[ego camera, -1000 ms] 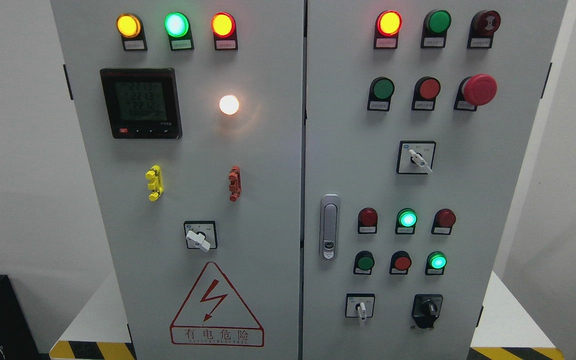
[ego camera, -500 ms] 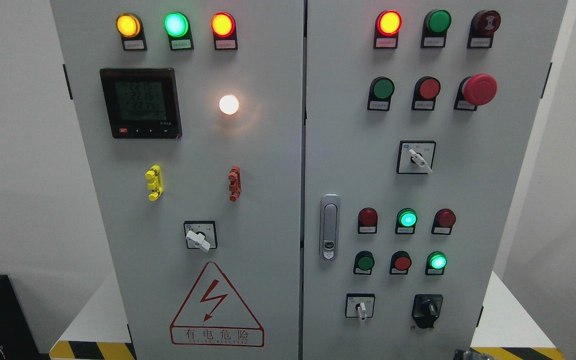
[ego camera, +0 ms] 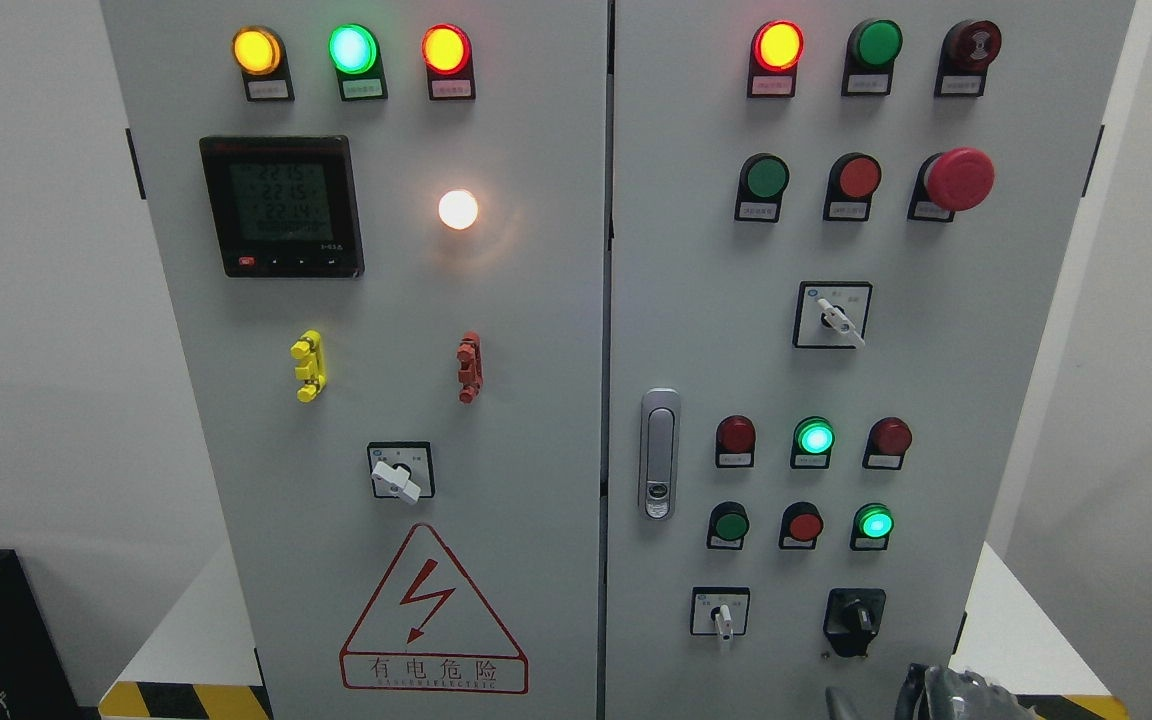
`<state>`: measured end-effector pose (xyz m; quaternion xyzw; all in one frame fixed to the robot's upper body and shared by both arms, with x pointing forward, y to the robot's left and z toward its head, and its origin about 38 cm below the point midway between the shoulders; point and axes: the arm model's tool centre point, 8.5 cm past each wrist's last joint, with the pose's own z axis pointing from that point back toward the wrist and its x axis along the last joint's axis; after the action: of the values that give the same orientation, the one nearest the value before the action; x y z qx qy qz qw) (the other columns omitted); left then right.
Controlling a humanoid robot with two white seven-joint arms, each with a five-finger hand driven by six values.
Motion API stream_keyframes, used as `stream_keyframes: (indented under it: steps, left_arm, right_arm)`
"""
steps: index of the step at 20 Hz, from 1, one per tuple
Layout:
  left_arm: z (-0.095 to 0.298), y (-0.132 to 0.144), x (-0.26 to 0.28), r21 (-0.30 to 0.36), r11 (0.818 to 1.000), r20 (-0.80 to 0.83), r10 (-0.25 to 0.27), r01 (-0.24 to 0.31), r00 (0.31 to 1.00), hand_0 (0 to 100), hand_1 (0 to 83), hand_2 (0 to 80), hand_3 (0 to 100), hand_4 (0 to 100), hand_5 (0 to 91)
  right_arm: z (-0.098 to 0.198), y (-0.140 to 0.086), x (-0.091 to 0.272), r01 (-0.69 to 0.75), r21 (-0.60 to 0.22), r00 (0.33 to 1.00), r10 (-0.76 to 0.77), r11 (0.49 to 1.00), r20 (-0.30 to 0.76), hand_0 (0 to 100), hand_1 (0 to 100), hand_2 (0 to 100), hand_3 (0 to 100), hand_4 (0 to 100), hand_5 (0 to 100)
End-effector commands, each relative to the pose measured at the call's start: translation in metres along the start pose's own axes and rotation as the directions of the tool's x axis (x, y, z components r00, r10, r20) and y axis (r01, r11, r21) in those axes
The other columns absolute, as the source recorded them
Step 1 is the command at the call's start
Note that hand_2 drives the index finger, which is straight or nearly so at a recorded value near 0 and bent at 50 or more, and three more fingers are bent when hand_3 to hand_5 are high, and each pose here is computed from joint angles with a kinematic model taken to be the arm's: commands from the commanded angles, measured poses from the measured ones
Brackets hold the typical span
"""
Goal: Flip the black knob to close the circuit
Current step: 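Raise the right hand toward the black rotary knob near the cabinet bottom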
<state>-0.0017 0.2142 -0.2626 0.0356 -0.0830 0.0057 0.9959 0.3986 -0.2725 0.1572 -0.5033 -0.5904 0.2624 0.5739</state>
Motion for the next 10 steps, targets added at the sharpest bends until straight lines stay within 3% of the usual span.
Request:
stream_keyframes:
  steps: [1,10]
  left_arm:
    - [0.0015,-0.0006,-0.0068,-0.008,0.999,-0.017,-0.044,0.044,0.999,0,0.0,0.0,0,0,0.0]
    - [0.0015,-0.0006,-0.0068,-0.008,0.999,-0.017,-0.044,0.044,0.999,0,0.0,0.0,0,0,0.0]
  right_arm:
    - [-0.0171,0.0021,0.0054,0.007,0.001,1.0,-0.007,1.0,-0.008,0,19,78,97,75,76]
    - [-0.0212,-0.001,0.0058,0.009,-0.007,1.0,-0.009,1.0,-0.012,0,19,78,96,75,76]
